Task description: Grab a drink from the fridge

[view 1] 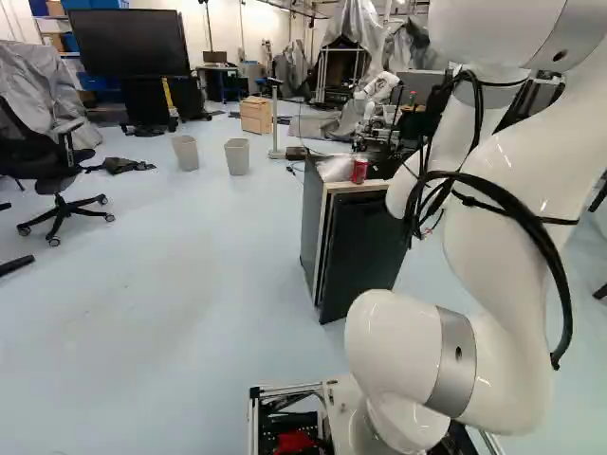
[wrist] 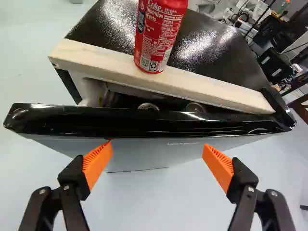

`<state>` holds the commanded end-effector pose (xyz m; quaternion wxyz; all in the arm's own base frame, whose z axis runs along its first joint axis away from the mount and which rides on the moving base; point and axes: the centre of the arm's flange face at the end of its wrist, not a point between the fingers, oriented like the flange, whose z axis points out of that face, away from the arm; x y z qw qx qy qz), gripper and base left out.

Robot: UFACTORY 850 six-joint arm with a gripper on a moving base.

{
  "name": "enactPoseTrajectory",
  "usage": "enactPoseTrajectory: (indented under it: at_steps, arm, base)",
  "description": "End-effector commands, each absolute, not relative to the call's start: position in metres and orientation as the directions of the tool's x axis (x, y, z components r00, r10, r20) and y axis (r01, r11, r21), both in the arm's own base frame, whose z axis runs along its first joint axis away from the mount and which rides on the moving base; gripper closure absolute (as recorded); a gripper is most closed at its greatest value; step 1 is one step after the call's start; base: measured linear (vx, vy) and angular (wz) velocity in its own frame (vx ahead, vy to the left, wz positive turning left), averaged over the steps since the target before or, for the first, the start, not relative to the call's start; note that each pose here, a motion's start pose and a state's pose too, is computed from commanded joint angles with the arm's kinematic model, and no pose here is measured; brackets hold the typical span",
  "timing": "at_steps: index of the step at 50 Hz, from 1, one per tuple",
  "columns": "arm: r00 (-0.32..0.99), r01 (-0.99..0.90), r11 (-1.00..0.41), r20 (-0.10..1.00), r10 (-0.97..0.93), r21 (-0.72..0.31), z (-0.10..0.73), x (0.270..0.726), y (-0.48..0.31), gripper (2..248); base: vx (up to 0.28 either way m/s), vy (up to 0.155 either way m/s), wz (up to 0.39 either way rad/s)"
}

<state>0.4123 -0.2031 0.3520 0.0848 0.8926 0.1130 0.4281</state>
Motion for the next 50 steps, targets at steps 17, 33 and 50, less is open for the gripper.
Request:
enactPoseTrajectory:
  at_steps: [17, 33, 50]
  arm:
    - [0.600, 0.145, -0.957, 0.747, 0.287, 0.251, 0.352, 0.426, -0.201, 3]
    - [0.591, 0.160, -0.954, 0.749, 0.299, 0.254, 0.351, 0.438, -0.199, 3]
    - [0.583, 0.174, -0.950, 0.751, 0.310, 0.258, 0.350, 0.452, -0.197, 3]
  base:
    - [0.000, 0.000, 0.000]
    - [0.000, 0.000, 0.000]
    - [0.000, 0.000, 0.000]
